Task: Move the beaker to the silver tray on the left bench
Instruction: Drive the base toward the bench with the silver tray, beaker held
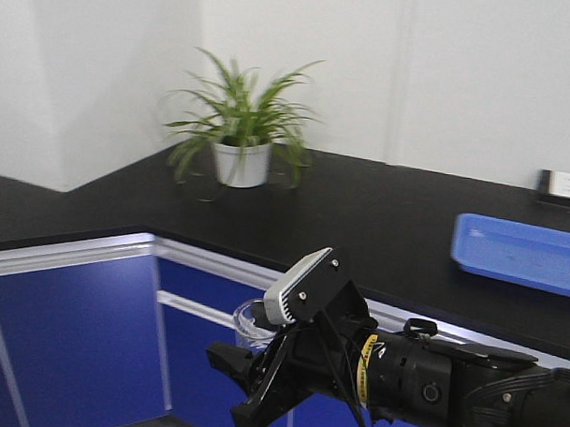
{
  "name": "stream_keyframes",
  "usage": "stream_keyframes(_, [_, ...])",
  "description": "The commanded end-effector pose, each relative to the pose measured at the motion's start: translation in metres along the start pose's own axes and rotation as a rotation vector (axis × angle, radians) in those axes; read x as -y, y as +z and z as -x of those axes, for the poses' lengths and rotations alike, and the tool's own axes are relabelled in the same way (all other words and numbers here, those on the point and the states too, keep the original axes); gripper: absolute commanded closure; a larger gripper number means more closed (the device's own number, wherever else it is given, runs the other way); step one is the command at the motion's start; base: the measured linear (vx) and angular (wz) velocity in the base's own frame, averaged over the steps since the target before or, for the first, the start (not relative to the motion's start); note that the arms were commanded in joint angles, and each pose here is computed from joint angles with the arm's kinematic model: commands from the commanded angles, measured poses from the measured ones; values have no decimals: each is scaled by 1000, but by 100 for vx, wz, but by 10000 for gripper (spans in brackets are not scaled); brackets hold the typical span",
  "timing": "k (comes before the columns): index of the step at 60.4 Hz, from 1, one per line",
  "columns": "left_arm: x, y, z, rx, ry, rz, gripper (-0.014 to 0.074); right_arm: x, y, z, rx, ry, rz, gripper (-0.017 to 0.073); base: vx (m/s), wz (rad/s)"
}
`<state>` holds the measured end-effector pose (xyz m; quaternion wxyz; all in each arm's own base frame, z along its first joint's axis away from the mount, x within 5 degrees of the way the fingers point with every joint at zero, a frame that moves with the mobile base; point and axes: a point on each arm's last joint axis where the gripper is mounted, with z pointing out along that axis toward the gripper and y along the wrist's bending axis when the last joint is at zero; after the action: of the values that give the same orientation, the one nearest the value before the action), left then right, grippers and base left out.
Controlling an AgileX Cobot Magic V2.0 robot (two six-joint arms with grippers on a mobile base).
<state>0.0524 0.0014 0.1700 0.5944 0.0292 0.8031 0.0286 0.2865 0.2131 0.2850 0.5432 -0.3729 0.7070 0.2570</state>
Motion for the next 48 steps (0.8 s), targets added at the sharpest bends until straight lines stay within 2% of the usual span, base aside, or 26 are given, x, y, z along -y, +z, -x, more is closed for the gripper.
stream_keyframes(1, [1, 2, 1, 64, -2, -5, 592, -2, -12, 26, 99, -4, 13, 571, -11, 60])
stream_keyframes(48, [1, 2, 1, 64, -2, -5, 592, -3, -12, 26, 99, -4, 13, 571, -3, 80])
